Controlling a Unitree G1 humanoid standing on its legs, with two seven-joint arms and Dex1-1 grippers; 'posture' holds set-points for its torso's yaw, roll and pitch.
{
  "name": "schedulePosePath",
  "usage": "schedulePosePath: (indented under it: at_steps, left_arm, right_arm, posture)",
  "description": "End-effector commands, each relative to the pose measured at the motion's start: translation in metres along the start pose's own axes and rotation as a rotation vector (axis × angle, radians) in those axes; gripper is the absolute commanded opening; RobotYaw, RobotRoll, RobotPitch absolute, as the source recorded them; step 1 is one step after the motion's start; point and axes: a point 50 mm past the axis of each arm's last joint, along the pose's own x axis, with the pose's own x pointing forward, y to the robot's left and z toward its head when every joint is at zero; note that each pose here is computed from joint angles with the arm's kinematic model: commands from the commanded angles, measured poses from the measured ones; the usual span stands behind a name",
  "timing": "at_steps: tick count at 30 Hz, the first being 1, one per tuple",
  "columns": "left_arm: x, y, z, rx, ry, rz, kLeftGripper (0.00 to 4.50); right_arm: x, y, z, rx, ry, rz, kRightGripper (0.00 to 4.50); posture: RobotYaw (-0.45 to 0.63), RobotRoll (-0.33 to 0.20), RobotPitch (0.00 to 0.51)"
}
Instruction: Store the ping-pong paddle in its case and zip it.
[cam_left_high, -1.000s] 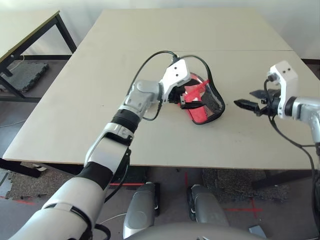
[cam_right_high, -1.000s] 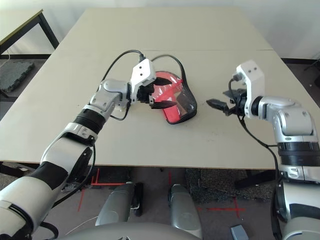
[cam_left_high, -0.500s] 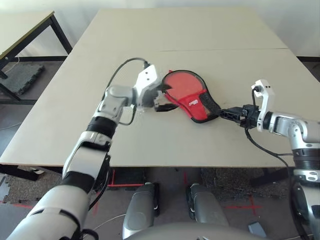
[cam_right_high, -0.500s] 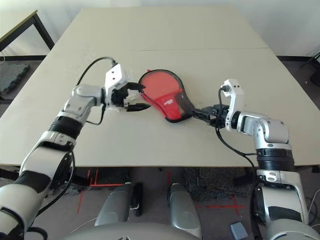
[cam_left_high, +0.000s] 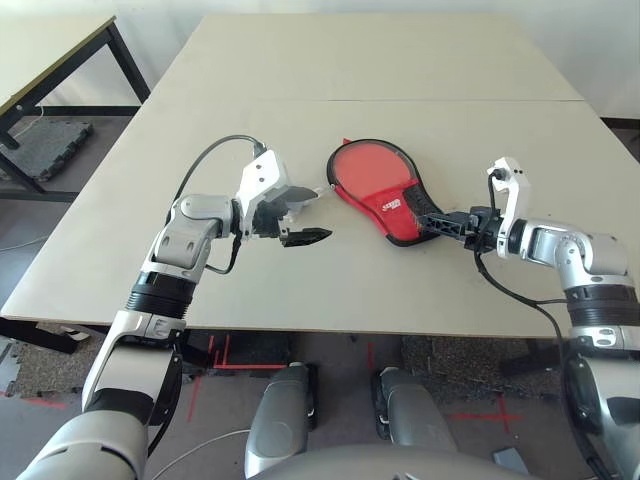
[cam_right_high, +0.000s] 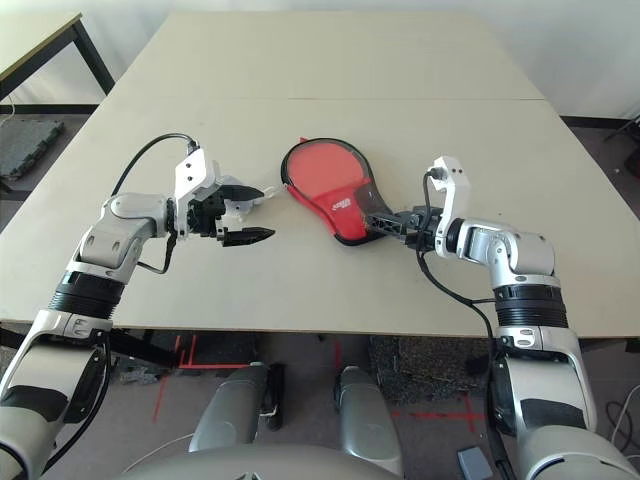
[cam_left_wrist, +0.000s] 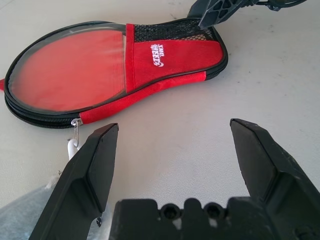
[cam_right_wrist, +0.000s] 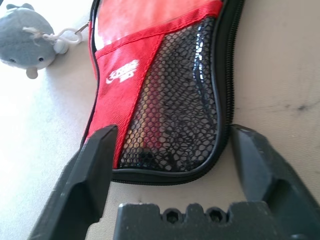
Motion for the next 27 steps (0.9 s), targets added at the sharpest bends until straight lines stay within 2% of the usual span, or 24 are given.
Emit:
schedulePosePath:
  at_steps: [1,7,10,20,27]
  left_arm:
    - [-0.001,0.001,0.003,0.011,-0.001,0.002,4.5]
    - [0.0,0.001,0.003,0.017,-0.001,0.004,4.5]
    - [-0.001,0.002,0.002,0.017,0.001,0.005,4.5]
    - [-0.006,0.007,-0.009,-0.011,0.018,0.026,4.5]
    - [-0.005,0.007,-0.012,-0.022,0.01,0.033,4.5]
  right_arm:
    - [0.005,0.0,-0.012,0.049,0.048,0.006,3.23]
    - [0.002,0.0,-0.014,0.057,0.047,0.001,0.95]
    - [0.002,0.001,-0.014,0.058,0.049,0.003,0.02]
    - [-0.009,0.003,-0.022,0.095,0.063,0.01,0.02]
    - [-0.023,0.006,-0.042,0.117,0.107,0.001,0.02]
  posture:
    - [0.13,0.0,0.13]
    - [0.12,0.0,0.128]
    - [0.12,0.0,0.128]
    - [0.11,0.0,0.124]
    - [0.09,0.0,0.125]
